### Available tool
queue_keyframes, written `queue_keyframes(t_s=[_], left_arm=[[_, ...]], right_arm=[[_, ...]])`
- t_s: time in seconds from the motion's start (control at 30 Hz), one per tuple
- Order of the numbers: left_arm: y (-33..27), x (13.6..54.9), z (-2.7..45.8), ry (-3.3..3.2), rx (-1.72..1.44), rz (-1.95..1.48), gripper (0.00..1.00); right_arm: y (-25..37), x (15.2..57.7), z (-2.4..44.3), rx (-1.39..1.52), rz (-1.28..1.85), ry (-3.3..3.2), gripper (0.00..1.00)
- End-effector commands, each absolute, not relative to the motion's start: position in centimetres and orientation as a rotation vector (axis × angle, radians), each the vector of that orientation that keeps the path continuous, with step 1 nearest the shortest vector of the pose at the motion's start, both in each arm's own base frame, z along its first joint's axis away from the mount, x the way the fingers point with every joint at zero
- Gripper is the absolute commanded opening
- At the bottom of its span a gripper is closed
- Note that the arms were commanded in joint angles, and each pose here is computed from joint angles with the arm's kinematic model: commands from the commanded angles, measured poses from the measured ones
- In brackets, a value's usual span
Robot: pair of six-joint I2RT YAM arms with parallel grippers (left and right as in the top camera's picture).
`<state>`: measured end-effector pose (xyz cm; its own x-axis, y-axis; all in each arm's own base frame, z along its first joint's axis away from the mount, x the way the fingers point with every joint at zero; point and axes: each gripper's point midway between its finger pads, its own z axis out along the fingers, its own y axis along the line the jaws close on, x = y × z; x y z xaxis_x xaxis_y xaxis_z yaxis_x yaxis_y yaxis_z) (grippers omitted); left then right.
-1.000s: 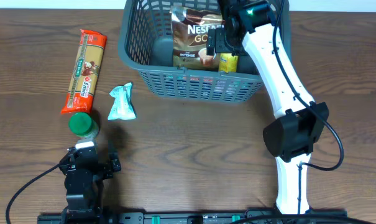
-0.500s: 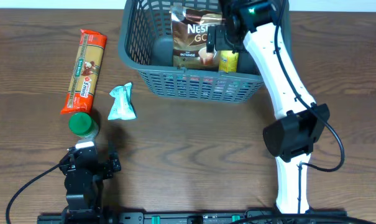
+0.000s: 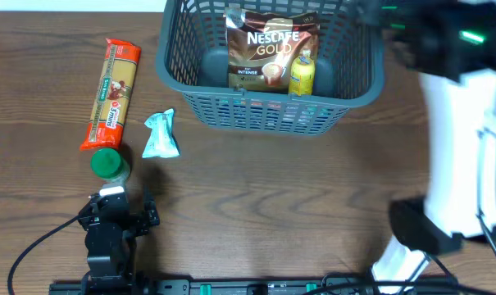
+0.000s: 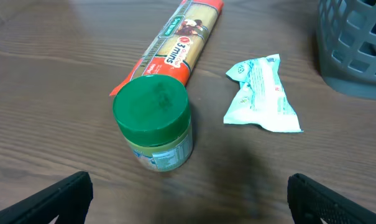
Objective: Pack container
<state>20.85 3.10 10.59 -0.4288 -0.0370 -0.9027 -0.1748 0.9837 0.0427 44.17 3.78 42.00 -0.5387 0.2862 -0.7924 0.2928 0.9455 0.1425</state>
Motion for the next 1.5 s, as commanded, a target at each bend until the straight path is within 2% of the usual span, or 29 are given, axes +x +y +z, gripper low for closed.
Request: queue_keyframes(t_s=[0.0, 0.27, 0.63, 0.83, 0.93, 1.03, 1.23, 1.47], left_arm=[[3.2, 20.8, 10.0, 2.021, -0.138, 0.171, 0.99], [3.2, 20.8, 10.0, 2.021, -0.138, 0.171, 0.98], [3.3, 21.1, 10.5, 1.999, -0.141, 0.171, 0.99], [1.1, 21.7, 11.3, 1.96, -0.11, 0.008, 0.99], [-1.3, 22.3, 13.6, 1.878, -0.015, -0.132, 0.98], [-1.5, 21.8, 16.0, 1.864, -0.097, -0.207, 0.99], [1.1, 21.6, 21.7, 1.987, -0.232, -0.063, 0.99], [2.3, 26.7, 30.9, 2.211, -0.26, 0.039, 0.99]], right_arm=[[-2.2, 41.2, 45.3, 0.588, -0.092, 2.051, 0.99], [-7.6, 37.5, 46.0, 0.726, -0.176, 2.025, 0.99], [-7.7, 37.2, 45.6, 0.729, -0.185, 2.045, 0.99], [-7.7, 37.2, 45.6, 0.729, -0.185, 2.045, 0.99], [-7.7, 37.2, 45.6, 0.729, -0.185, 2.045, 0.99], [-7.7, 37.2, 45.6, 0.729, -0.185, 2.045, 0.99], [-7.7, 37.2, 45.6, 0.729, -0.185, 2.045, 0.99], [-7.7, 37.2, 45.6, 0.729, -0.185, 2.045, 0.99]])
